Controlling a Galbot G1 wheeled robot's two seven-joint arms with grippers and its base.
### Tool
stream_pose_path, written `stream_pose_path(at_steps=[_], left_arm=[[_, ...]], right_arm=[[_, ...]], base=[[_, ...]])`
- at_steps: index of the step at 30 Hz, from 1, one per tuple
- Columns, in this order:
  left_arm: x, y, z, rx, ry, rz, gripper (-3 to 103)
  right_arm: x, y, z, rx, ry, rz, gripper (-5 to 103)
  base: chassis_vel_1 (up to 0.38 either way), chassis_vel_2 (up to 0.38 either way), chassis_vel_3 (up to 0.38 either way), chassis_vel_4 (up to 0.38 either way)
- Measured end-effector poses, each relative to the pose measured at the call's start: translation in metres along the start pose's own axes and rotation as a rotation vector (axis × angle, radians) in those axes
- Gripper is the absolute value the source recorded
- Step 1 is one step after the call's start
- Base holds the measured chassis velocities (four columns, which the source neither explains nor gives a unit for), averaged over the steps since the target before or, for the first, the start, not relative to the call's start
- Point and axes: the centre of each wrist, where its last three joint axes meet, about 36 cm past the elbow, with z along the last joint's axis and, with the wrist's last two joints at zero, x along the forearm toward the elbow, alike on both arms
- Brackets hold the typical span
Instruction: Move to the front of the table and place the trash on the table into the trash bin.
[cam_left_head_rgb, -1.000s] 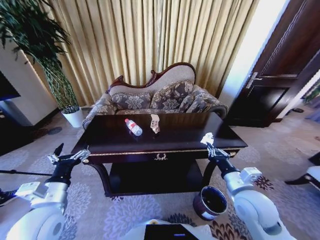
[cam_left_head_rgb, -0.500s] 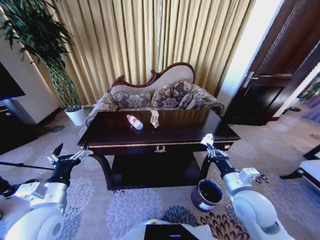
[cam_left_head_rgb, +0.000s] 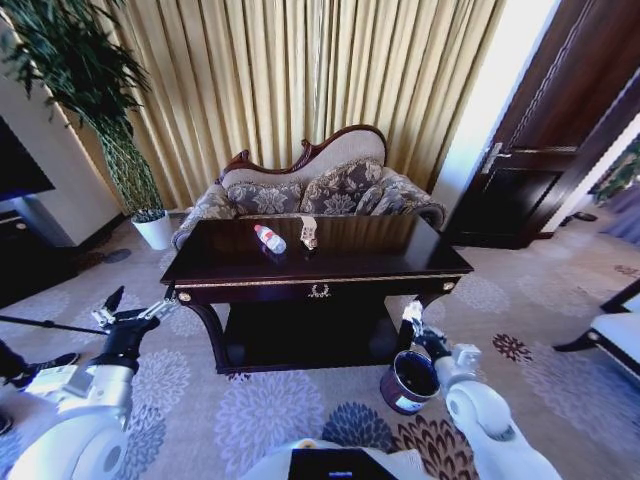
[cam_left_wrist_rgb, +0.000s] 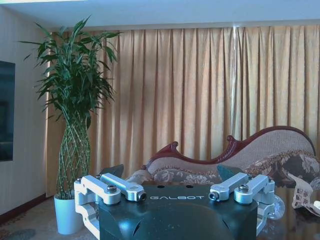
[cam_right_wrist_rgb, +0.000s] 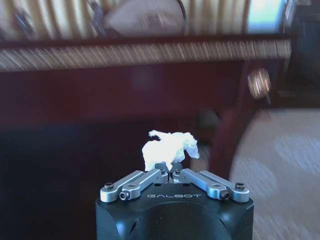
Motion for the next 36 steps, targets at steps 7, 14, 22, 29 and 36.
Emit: stream_pose_path(at_steps=[7,14,22,29,36], left_arm=[[0.001,0.002,0.000,-0.005,-0.006,-0.004,100],[0.002,0.003,0.000,-0.003,-0.014,-0.007,100],[0.004,0.003,0.001,0.000,-0.015,-0.007,100],[0.004,0.003,0.001,0.002,-0.025,-0.007,100],[0.003,0.003,0.001,0.002,-0.028,-0.004,100]], right_arm=[[-0.066,-0.038,0.070,0.055,0.164,0.116,0],[-0.102,-0.053,0.126,0.043,0.275,0.197,0],[-0.118,-0.045,0.125,0.073,0.272,0.210,5],[-0.116,-0.044,0.122,0.089,0.251,0.209,32],[-0.112,-0.046,0.124,0.112,0.240,0.216,59]], base=[[0.000,0.000,0.000,0.000],[0.000,0.000,0.000,0.000],[0.000,0.000,0.000,0.000],[0.000,0.000,0.000,0.000],[0.000,0.000,0.000,0.000]])
